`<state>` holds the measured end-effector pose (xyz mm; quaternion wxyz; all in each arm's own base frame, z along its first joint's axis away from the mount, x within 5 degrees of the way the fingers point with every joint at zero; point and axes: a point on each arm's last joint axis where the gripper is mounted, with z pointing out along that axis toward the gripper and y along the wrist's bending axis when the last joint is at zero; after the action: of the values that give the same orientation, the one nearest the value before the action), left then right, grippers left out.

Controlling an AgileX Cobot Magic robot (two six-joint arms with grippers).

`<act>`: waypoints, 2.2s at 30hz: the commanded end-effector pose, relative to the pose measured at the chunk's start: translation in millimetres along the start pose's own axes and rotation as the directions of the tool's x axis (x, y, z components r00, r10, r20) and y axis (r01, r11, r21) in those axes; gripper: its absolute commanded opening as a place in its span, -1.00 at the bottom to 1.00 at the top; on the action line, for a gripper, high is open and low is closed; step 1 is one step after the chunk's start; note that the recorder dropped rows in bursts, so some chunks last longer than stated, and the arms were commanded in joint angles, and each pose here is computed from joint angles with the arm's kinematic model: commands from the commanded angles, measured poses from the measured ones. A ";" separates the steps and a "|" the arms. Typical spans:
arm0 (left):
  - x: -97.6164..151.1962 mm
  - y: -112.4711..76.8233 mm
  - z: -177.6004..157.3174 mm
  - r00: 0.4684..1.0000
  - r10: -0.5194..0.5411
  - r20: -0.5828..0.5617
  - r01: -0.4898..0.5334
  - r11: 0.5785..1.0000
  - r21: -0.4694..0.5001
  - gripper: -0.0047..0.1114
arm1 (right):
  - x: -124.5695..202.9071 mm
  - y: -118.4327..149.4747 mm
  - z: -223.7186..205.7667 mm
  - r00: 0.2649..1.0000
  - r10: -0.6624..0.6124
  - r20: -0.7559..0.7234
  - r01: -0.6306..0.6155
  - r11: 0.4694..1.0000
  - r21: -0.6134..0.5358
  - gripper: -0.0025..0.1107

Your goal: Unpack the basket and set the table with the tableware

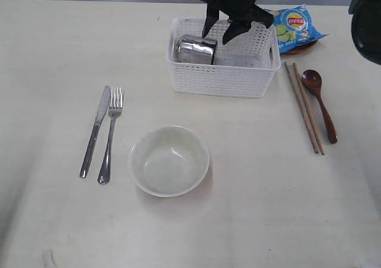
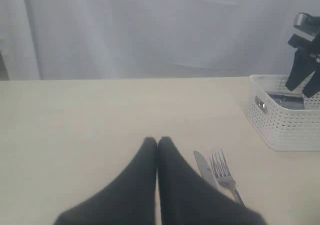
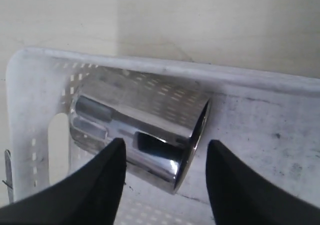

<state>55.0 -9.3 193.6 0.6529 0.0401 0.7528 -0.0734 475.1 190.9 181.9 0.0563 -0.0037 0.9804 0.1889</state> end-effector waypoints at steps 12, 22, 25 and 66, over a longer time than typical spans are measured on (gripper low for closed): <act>-0.2 -0.3 -0.1 1.000 -0.011 0.011 0.011 1.000 0.004 -0.92 | -0.5 2.1 36.4 0.996 0.057 -0.070 -0.069 0.981 -0.182 -0.11; -0.2 -0.3 -0.1 1.000 -0.011 0.011 0.011 1.000 0.004 -0.92 | -3.9 10.8 18.4 0.997 -0.060 -0.039 0.050 0.974 -0.221 -0.96; -0.2 -0.3 -0.1 1.000 -0.011 0.011 0.011 1.000 0.004 -0.92 | -6.9 17.7 -2.1 0.994 -0.109 0.022 0.112 0.973 -0.203 -0.96; -0.2 -0.3 -0.1 1.000 -0.011 0.011 0.011 1.000 0.004 -0.92 | 107.9 207.3 65.0 0.563 -0.819 0.114 0.779 0.571 0.258 -0.96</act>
<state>55.0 -9.3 193.6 0.6529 0.0401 0.7528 -0.0734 366.8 409.2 184.6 0.2371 -0.4209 0.8741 0.0509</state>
